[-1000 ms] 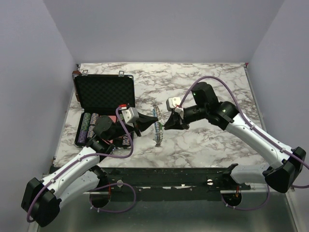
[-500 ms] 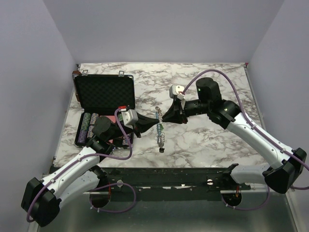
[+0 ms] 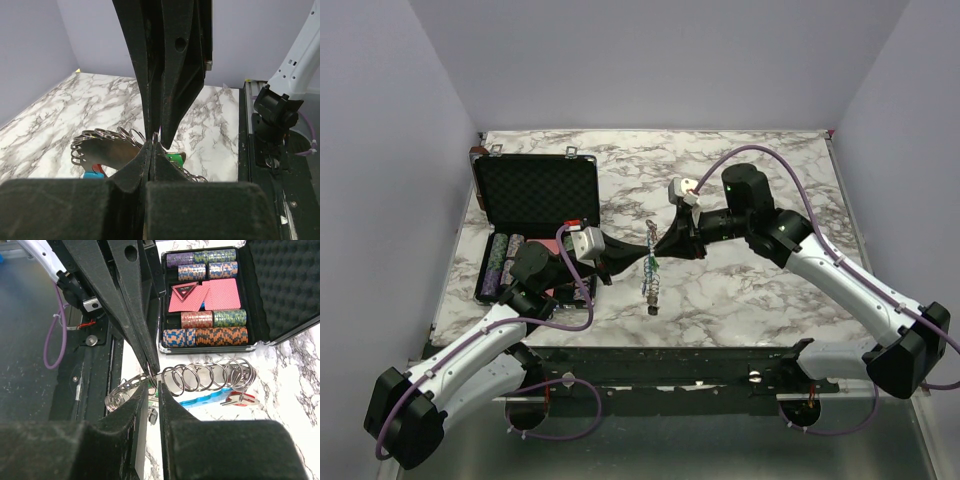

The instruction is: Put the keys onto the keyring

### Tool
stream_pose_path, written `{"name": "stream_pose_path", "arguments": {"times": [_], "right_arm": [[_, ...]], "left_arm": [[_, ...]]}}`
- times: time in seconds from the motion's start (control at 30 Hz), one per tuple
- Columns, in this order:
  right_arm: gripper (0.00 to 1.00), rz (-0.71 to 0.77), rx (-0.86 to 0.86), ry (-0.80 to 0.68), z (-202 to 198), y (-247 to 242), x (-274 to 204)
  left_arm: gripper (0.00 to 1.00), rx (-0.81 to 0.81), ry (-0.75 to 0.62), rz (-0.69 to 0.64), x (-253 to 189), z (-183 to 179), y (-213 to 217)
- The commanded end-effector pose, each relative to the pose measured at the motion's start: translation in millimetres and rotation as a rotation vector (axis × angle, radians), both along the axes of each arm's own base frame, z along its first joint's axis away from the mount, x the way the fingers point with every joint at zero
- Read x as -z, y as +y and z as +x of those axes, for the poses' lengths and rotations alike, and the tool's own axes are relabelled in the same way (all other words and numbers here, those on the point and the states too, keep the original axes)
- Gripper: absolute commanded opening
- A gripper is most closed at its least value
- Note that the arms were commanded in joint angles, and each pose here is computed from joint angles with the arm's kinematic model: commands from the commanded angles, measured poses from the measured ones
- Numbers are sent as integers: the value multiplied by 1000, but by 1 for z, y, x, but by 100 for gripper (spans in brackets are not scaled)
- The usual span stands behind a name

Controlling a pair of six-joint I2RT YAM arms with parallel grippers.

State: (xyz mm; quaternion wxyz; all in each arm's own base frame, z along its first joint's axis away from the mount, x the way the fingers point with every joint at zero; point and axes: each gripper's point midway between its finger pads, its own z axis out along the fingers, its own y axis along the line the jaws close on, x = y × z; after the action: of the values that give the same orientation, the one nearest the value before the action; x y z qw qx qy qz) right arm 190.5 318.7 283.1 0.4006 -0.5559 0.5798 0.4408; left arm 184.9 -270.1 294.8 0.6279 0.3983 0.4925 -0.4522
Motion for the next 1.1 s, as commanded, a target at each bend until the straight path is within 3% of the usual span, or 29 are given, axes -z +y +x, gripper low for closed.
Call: {"name": "stream_pose_path", "arguments": {"times": [0.0, 0.27, 0.47, 0.53, 0.73, 0.87, 0.97, 1.07], "right_arm": [[20, 29, -32, 15, -2, 5, -3], [20, 40, -46, 12, -4, 6, -7], [10, 35, -50, 19, -4, 6, -2], [0, 36, -56, 16, -5, 6, -3], [0, -6, -72, -25, -6, 0, -2], [0, -77, -76, -79, -4, -9, 3], [0, -156, -92, -116, -3, -19, 10], [0, -230, -126, -168, -2, -29, 15]], "left_arm": [[0, 19, -61, -42, -15, -7, 2], [0, 23, -60, -43, -16, -7, 2], [0, 22, -59, -45, -16, -7, 2], [0, 22, -58, -44, -15, -7, 2], [1, 29, -54, -32, -13, -7, 1], [22, 63, -58, 15, -9, -11, -2], [46, 96, -72, 68, -3, -16, -3], [55, 100, -103, 117, 1, -17, -1]]}}
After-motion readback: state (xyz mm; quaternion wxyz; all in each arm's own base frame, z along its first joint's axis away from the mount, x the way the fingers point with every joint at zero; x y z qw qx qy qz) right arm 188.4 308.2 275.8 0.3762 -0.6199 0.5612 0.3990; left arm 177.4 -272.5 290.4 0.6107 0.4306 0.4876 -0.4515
